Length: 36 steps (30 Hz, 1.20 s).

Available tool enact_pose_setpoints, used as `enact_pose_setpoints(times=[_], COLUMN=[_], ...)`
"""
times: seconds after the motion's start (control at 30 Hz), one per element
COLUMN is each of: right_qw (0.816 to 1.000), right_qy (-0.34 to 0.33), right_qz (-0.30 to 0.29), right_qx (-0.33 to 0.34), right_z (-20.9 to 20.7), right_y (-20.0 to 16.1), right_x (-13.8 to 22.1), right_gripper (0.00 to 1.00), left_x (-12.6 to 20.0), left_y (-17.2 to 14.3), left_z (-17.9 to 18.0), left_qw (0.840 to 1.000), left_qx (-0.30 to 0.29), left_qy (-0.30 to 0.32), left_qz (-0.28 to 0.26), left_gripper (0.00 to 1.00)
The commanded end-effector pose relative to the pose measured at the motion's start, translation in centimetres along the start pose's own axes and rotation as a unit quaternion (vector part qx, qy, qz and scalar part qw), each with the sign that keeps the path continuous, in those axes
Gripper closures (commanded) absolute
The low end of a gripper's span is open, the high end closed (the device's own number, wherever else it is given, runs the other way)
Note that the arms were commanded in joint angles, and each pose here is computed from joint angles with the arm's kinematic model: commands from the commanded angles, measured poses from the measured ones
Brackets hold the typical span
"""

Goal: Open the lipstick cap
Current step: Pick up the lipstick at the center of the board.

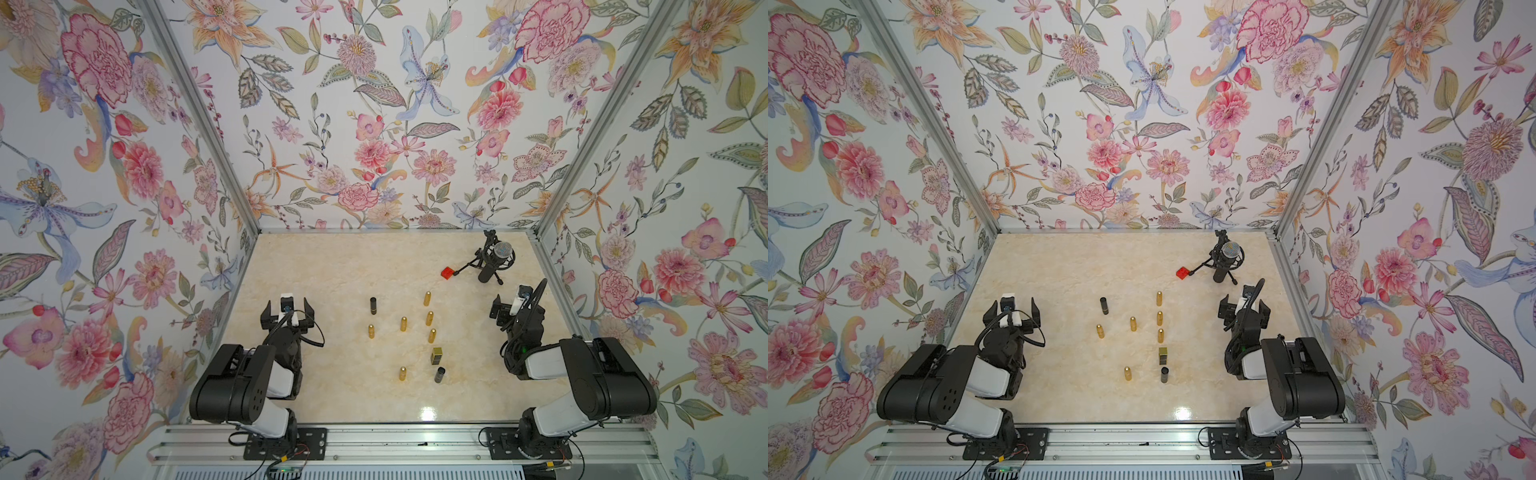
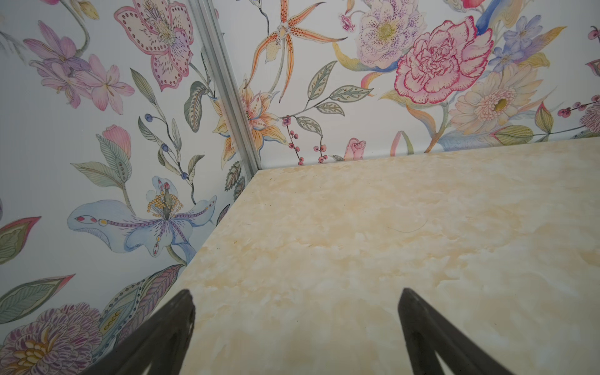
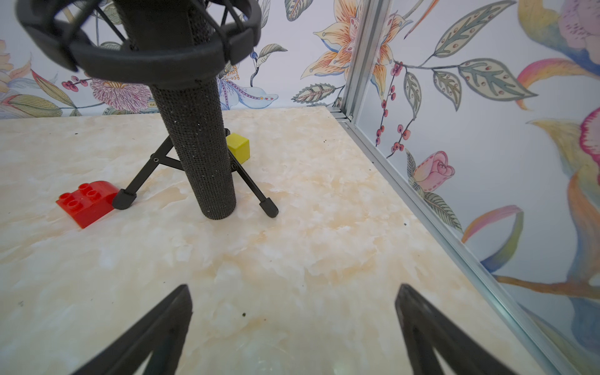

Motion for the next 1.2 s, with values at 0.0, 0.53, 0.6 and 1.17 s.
enact_pose_setpoints(times=[0.0,0.53,0.6,1.17], right_qw=[0.999,0.994,0.986,0.943], right_qy=[0.004,-0.035,-0.052,0.072], right_qz=[-0.04,0.034,0.061,0.297], right_qx=[-0.016,-0.096,-0.144,-0.134], right_z=[-0.2,-1.4,-1.9,5.5], right_y=[0.9,6.8,7.8,9.8], right_x=[0.9,3.9,5.0,9.2], right_gripper=[0.0,0.0,0.0,0.0], left_x=[0.9,-0.1,0.2,2.6], left_y=[2.0,11.2,12.2,14.5], left_z=[1.2,3.8,4.3,0.2], left_qw=[0.998,0.988,0.98,0.964], left_qx=[0.012,0.127,0.18,0.201], left_qy=[0.023,-0.009,-0.016,-0.171], left_qz=[-0.06,-0.085,-0.081,0.01], left_gripper=[0.01,0.01,0.01,0.01])
Point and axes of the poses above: each gripper's point midway between its finger pads, its own x axis back along the fingers, its own z axis along the line the jaws close on, y = z × x, the point moved 9 cm from there along x, back along the fingers, and after that the axes turned 10 degrees about -x, right-handed, at the moved point
